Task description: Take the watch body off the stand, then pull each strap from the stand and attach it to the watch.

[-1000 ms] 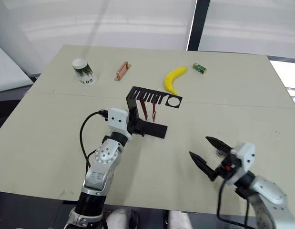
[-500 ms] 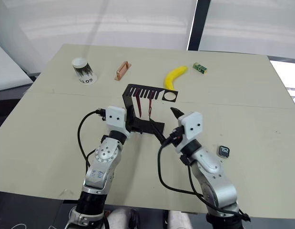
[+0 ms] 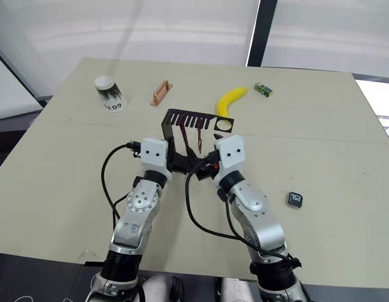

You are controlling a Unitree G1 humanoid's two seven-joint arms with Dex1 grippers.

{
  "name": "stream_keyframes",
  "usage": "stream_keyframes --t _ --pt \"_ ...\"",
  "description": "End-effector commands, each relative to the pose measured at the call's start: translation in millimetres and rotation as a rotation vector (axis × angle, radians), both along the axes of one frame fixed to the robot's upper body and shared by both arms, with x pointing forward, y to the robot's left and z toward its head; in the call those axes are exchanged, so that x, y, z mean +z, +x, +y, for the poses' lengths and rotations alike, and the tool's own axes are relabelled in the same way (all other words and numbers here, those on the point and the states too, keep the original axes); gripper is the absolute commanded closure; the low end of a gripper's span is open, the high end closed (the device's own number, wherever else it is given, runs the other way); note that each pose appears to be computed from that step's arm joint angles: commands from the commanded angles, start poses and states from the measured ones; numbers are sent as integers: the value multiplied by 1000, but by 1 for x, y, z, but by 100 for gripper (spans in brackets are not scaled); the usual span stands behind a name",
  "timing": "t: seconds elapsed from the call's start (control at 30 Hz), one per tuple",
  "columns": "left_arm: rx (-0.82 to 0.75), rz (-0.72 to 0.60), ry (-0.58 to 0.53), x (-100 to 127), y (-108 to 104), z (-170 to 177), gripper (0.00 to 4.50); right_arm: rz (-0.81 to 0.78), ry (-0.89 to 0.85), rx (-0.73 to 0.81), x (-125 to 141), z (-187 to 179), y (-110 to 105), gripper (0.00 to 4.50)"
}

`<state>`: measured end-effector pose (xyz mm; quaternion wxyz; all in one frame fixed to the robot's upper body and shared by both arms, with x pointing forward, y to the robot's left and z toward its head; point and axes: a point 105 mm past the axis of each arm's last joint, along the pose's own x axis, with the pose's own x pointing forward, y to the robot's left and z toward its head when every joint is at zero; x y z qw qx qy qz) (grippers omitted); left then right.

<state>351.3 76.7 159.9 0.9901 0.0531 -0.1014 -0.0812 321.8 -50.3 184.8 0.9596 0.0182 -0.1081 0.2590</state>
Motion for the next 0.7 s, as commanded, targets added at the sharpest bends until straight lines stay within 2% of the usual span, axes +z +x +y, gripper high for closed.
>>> stream_keyframes --t 0.03,0.4,0.5,0.6,0.63,0.7 --pt "14 -30 1 8 0 1 445 -47 21 -19 12 -2 0 0" --pt "6 -25 1 8 0 -1 445 -49 63 -25 15 3 7 0" --pt "6 -24 1 7 0 -1 450 -55 70 -24 17 3 7 85" --pt "8 -24 0 7 0 -1 450 -53 76 -20 17 4 7 213" --pt "8 -25 0 8 0 -1 450 -53 77 -17 17 5 7 238" --pt "9 -25 -1 8 0 -1 450 -51 80 -9 17 6 7 341"
